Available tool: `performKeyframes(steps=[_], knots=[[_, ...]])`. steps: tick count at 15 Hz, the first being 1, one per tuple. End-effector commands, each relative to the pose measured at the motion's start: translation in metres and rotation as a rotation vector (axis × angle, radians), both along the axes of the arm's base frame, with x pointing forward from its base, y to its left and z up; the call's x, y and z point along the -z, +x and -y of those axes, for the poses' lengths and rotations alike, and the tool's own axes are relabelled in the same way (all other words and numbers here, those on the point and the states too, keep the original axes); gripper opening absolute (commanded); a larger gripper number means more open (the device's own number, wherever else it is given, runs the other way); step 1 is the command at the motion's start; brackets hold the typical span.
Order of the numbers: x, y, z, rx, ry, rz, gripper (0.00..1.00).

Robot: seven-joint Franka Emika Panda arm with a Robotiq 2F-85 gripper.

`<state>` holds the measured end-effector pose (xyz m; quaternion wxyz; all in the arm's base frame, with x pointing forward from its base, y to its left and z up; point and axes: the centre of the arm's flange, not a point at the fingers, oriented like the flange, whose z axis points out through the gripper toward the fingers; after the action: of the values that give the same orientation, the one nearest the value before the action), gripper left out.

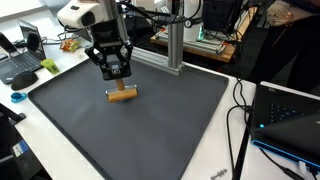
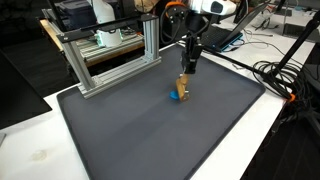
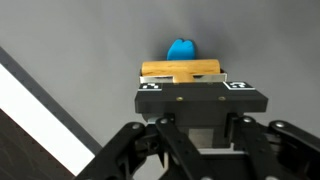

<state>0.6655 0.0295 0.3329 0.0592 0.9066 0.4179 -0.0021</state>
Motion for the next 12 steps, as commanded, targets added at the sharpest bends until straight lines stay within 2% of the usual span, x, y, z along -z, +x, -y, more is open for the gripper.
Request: performKeyframes(steps=[1,12], knots=[[0.0,0.007,0.009,0.029,-0.006,0.015,0.22],[0.035,0.009,0.018,0.055,0.005,-0.031,0.22]])
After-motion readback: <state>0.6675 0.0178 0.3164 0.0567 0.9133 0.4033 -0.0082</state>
